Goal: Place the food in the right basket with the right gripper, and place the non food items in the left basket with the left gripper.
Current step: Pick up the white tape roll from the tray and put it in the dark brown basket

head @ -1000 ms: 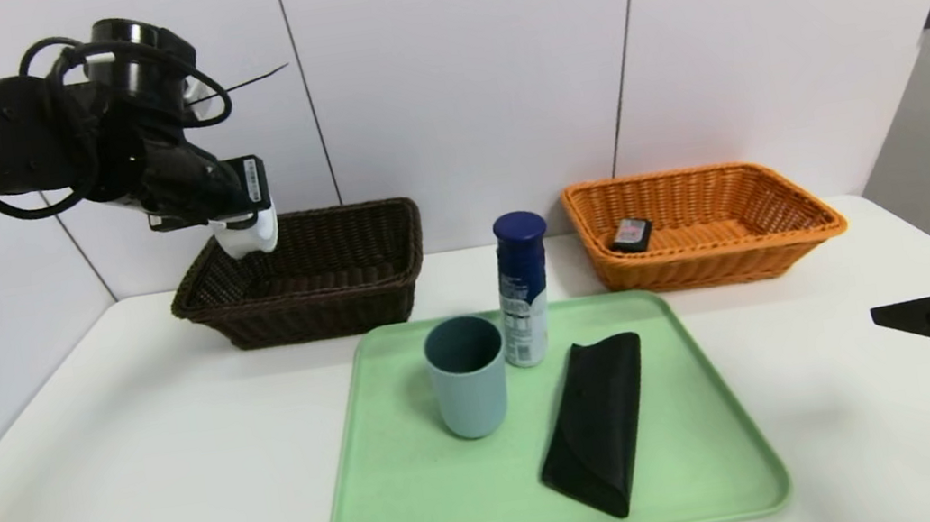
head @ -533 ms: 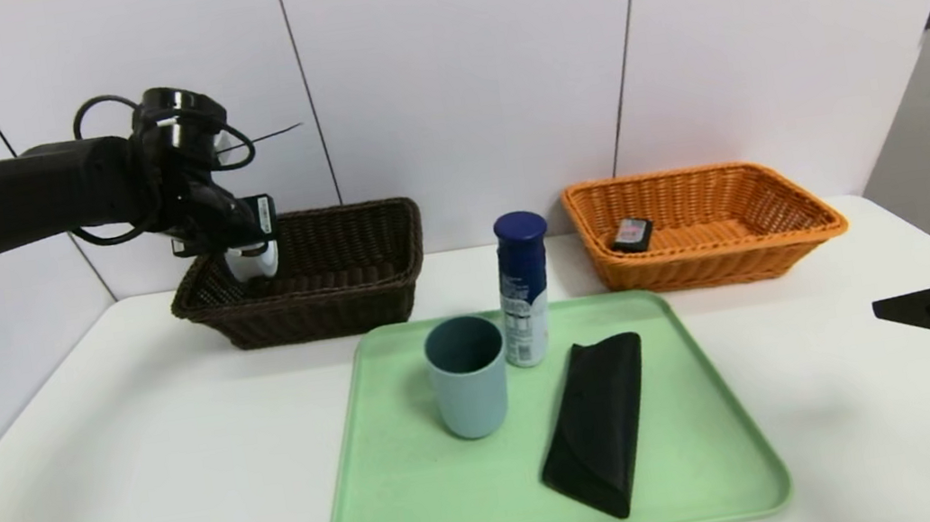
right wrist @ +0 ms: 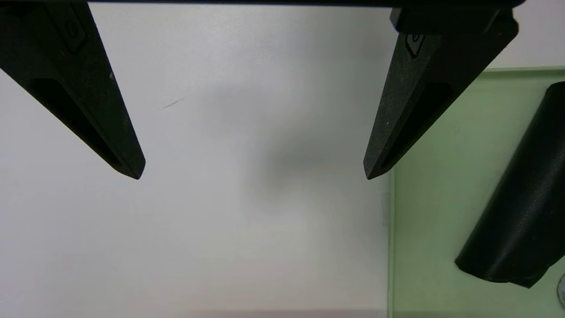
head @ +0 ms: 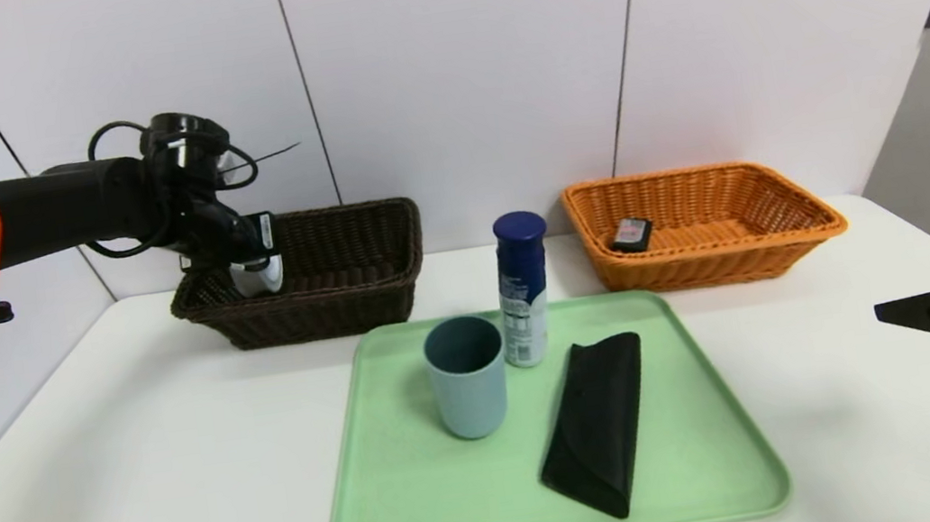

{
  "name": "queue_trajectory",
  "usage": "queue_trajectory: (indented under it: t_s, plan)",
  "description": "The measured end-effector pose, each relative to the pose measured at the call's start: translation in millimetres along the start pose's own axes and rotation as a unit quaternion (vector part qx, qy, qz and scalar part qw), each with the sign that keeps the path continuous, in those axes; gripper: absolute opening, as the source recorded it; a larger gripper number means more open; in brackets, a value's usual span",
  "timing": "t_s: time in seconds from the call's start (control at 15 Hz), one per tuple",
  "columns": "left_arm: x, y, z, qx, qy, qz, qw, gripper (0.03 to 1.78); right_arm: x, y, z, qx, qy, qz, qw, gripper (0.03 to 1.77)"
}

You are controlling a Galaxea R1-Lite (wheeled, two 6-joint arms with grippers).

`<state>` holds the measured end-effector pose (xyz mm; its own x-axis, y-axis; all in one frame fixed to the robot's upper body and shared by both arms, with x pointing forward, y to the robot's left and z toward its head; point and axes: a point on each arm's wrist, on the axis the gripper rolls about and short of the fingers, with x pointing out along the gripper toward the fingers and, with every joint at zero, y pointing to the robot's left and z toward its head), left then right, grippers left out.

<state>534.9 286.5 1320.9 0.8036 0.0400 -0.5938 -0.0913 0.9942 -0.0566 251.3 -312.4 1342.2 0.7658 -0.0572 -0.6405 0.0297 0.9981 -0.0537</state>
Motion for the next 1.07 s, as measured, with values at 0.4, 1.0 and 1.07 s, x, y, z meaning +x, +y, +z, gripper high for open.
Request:
queue_trajectory:
  t_s: [0.4,1.0,1.07]
  plan:
    - [1.3,0.5,-0.9,0.000,0.002,0.000,1.0000,0.58,-0.4,-0.4,-2.6,0.000,0.002,-0.002,1.0000,1.71]
    - [5.7,0.6,-3.0,0.000,0.006,0.002,1.0000,1.20,-0.9,-0.6,-3.0,0.000,0.001,-0.002,1.0000,1.71]
    - [4.2,0.4,-2.1,0.000,0.004,0.001,1.0000,1.26,-0.8,-0.6,-2.9,0.000,0.001,-0.002,1.0000,1.71]
